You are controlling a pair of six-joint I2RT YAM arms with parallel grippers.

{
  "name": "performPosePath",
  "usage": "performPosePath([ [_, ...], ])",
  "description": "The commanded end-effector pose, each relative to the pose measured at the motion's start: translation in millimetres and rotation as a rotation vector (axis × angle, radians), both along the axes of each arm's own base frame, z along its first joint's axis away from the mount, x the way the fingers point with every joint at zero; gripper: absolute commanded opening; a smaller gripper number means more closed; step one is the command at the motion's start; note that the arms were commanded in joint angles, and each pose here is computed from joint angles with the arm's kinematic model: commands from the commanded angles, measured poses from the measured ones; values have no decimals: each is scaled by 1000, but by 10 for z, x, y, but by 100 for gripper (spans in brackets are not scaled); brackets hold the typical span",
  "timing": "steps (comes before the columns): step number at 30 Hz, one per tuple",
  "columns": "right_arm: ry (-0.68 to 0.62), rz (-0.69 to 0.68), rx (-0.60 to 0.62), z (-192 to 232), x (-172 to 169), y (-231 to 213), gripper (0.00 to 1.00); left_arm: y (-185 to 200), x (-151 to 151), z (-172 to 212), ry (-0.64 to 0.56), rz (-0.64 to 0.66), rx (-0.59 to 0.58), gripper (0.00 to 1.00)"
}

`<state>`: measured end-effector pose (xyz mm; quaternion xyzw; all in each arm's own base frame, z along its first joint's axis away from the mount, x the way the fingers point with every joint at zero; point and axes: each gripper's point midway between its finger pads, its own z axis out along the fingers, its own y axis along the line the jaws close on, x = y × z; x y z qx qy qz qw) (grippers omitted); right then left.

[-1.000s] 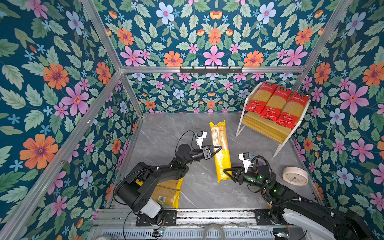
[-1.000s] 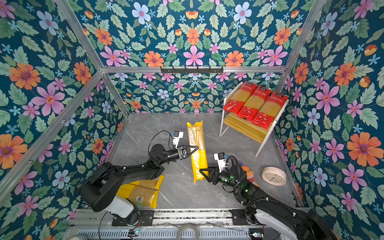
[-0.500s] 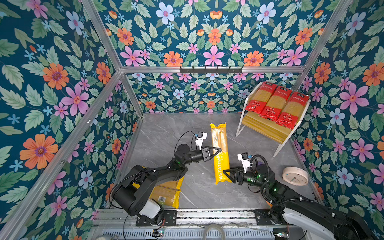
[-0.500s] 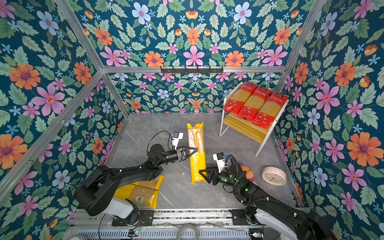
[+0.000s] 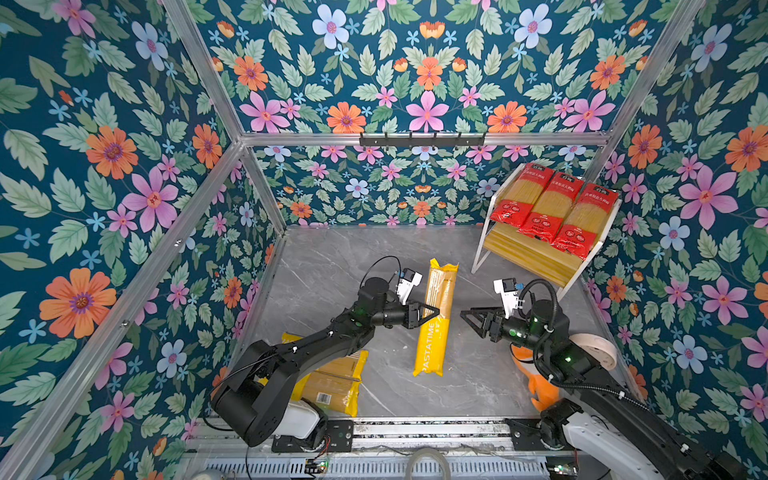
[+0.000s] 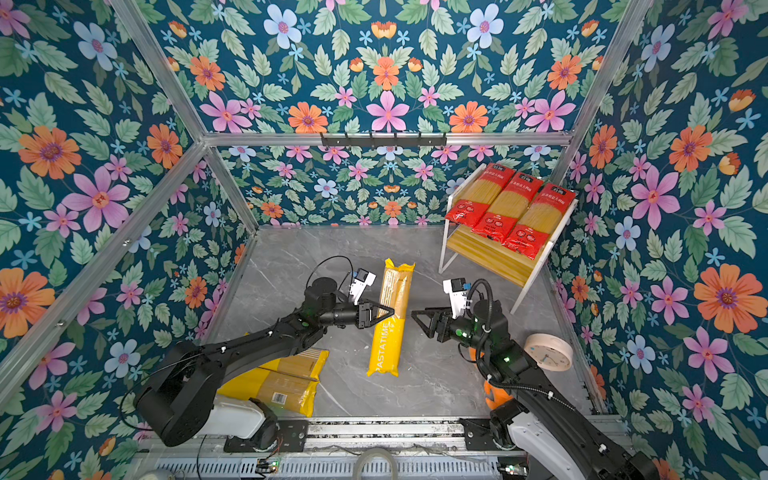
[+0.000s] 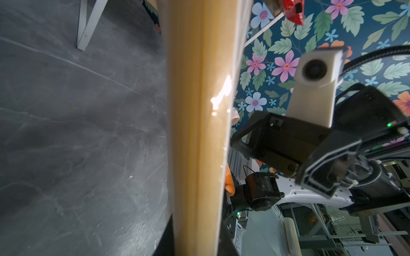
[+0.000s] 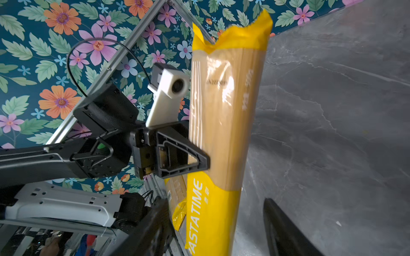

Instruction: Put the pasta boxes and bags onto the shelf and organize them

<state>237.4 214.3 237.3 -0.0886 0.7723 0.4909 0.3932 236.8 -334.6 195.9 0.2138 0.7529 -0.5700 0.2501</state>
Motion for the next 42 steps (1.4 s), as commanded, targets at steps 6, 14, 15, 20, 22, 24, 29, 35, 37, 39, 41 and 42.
performPosePath([
  [6, 55, 152, 83, 61, -1, 265, 69, -41, -133, 257, -94, -82, -97, 17],
  [14, 114, 152, 84, -300, -180, 320, 70, -50, 36, 374, -81, 4, -164, 16],
  [15, 123, 147, 85, -367, -219, 312, 70, -66, 60, 417, -67, 10, -191, 16],
  [20, 152, 149, 63, -623, -467, 345, 72, -148, 160, 609, -16, 10, -307, 16],
  [22, 163, 145, 67, -692, -530, 327, 72, -174, 174, 696, 0, -1, -359, 16],
  [24, 169, 133, 81, -733, -554, 297, 72, -188, 191, 781, 10, -9, -405, 16],
  [29, 154, 102, 79, -750, -551, 236, 69, -229, 209, 947, 52, -29, -508, 15],
  [35, 91, 81, 139, -564, -503, 224, 52, -320, 253, 945, 79, -37, -529, 16],
  [37, 82, 64, 158, -535, -480, 210, 39, -346, 281, 913, 95, -32, -526, 18],
  [39, 79, 37, 170, -534, -450, 180, 30, -356, 327, 864, 114, -14, -518, 23],
  [41, 75, 10, 178, -527, -421, 148, 25, -378, 393, 790, 136, 12, -498, 26],
  [42, 72, -5, 182, -520, -406, 130, 21, -391, 424, 764, 146, 24, -492, 29],
])
